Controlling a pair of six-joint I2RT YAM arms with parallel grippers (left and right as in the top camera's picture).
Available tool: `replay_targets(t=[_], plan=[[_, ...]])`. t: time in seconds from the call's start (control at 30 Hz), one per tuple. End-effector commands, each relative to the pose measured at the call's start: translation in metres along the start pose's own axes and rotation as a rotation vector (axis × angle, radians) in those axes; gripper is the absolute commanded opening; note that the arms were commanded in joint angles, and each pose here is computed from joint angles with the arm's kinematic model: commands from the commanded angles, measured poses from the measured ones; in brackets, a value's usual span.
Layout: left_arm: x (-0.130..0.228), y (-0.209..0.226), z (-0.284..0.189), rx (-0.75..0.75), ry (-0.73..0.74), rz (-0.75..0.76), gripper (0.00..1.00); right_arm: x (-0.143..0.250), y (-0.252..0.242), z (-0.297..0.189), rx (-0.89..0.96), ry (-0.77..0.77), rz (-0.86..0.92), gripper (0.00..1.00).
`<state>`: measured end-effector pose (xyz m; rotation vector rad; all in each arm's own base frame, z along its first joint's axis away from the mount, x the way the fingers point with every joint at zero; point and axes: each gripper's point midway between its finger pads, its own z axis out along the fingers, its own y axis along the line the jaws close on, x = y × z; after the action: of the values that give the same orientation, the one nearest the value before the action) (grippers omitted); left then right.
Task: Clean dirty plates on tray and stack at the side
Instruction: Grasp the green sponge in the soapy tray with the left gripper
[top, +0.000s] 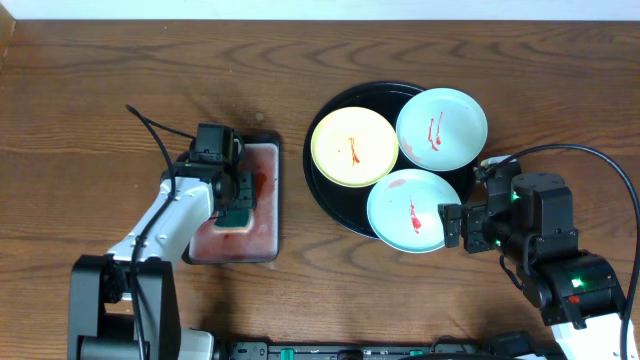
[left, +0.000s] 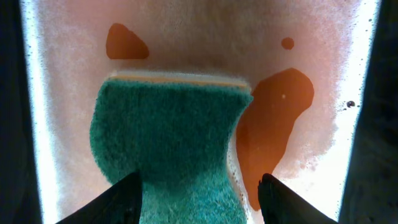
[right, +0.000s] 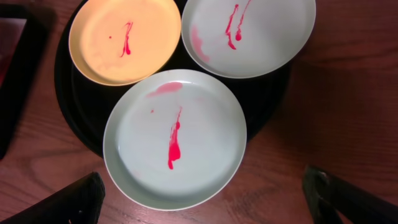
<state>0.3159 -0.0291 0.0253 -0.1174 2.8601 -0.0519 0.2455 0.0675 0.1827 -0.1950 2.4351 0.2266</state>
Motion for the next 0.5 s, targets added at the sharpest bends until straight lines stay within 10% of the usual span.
replay_targets(t=[0.0, 0.47], plan=[[-0.003, 0.000, 0.005, 0.004, 0.004, -0.005, 0.60, -0.006, 0.001, -0.005, 0.003, -0.019, -0.016, 0.99], [0.009, 0.003, 0.032, -0.017, 0.078, -0.008, 0.34, -0.005, 0.001, -0.005, 0.003, -0.015, -0.016, 0.99]])
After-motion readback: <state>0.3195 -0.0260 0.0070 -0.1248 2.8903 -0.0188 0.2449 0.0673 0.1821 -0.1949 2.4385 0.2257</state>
